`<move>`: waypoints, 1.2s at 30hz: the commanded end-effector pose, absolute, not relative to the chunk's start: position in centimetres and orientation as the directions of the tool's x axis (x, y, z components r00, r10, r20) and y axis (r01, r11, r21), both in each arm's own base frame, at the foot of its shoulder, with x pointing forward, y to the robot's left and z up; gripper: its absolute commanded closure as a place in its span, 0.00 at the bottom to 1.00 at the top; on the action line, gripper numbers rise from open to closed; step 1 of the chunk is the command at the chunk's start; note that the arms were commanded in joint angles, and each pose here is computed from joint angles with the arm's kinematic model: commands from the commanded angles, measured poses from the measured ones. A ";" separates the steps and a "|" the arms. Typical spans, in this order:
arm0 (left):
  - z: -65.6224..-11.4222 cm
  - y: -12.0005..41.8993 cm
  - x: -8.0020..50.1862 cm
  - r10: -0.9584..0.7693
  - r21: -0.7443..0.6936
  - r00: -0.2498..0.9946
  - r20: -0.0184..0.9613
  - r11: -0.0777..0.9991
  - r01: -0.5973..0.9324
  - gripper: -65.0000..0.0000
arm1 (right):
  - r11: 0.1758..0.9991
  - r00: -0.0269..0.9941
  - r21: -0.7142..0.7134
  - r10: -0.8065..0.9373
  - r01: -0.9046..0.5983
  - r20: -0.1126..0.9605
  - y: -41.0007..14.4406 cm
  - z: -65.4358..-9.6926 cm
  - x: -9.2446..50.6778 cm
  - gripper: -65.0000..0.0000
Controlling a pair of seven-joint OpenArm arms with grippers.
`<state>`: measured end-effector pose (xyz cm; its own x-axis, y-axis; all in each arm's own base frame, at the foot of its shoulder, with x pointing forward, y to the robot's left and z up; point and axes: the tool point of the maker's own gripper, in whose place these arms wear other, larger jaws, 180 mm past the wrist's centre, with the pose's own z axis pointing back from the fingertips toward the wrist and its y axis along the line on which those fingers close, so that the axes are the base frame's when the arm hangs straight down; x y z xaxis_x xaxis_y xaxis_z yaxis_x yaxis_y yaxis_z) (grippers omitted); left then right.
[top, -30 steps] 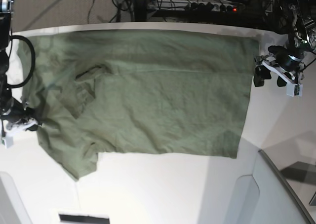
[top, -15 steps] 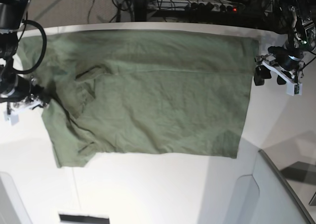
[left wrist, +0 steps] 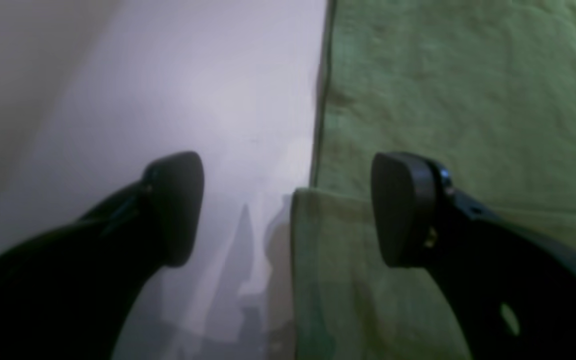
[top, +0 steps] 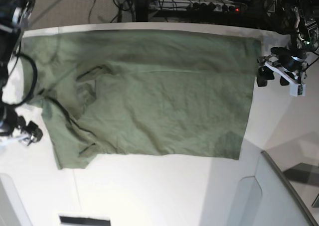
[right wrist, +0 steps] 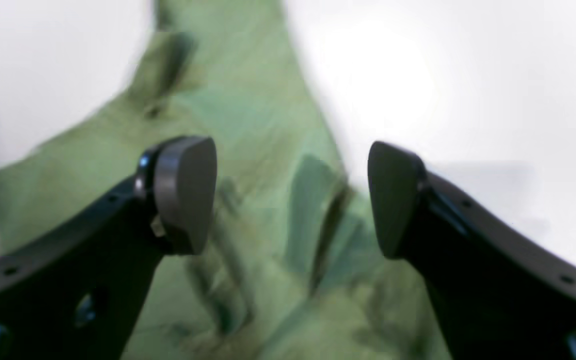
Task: Layout the t-shirt on the table in an organized manner, then fold the t-shirt properly
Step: 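Pull the sleeve outward with the right gripper to smooth it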
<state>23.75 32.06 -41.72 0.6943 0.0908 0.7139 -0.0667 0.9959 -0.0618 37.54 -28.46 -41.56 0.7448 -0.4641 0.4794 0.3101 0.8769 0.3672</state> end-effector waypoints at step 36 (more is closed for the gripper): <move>-39.8 33.1 27.5 0.112 -0.077 0.623 0.774 0.994 -0.082 0.23 | 0.897 0.789 0.291 -0.434 0.333 0.435 -26.9 -46.1 39.0 1.00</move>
<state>26.48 32.32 -41.30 0.6619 0.1246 0.7392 -0.0863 0.9922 -0.0901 37.05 -25.82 -48.04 0.8196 -0.4304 0.3783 0.3394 0.8966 0.2846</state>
